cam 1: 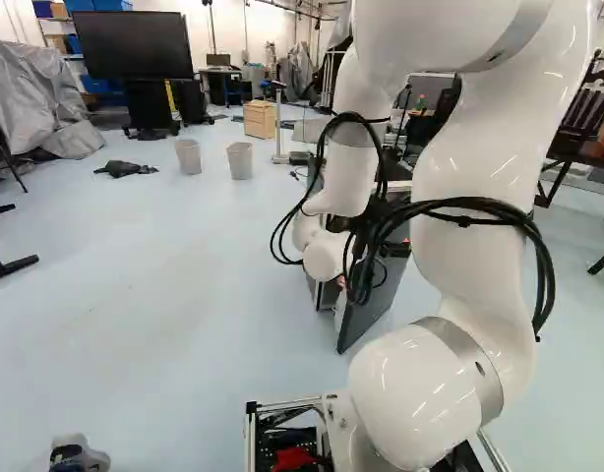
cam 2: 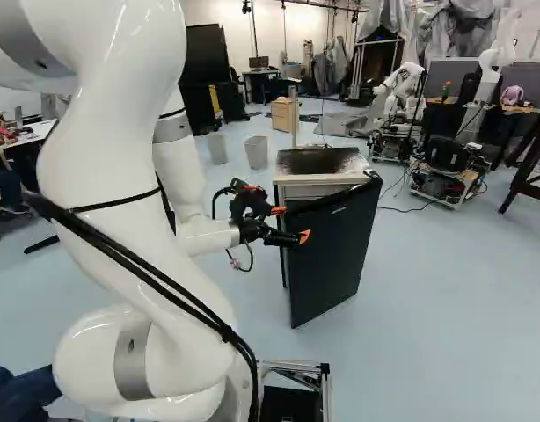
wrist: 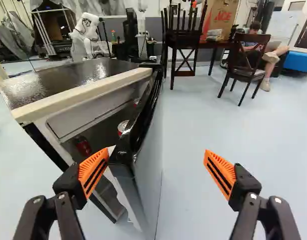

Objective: Grab a drink from the fridge

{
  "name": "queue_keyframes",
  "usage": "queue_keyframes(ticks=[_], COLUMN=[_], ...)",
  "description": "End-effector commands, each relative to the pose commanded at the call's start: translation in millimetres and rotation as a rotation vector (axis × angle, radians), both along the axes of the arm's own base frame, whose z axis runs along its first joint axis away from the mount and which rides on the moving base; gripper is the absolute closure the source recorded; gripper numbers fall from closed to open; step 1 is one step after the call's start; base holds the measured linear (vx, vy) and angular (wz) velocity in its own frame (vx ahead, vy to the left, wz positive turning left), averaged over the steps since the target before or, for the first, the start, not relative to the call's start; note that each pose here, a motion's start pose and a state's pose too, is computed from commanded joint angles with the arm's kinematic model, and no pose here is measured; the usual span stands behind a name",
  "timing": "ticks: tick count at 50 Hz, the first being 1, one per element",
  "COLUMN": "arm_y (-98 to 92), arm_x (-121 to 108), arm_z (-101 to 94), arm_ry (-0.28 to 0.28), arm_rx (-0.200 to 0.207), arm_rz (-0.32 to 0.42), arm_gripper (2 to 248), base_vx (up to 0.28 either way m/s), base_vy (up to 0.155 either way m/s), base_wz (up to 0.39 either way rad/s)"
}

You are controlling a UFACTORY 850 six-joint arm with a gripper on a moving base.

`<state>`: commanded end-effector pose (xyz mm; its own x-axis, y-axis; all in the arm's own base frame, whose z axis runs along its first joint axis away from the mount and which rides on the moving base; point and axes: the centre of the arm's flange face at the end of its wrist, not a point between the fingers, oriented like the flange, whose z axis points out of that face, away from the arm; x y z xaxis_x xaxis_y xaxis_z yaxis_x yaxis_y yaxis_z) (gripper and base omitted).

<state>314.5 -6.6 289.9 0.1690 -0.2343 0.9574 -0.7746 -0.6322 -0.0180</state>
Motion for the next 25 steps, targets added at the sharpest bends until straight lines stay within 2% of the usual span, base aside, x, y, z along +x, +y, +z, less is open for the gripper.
queue_keyframes(ticks=[25], arm_y=[-16.8], arm_x=[-32], arm_z=[2.9], arm_ry=[0.01], arm_rx=[-0.02], arm_rz=[-0.038], arm_gripper=[3], base_vx=[0.0], base_vy=[0.0], base_wz=[0.0])
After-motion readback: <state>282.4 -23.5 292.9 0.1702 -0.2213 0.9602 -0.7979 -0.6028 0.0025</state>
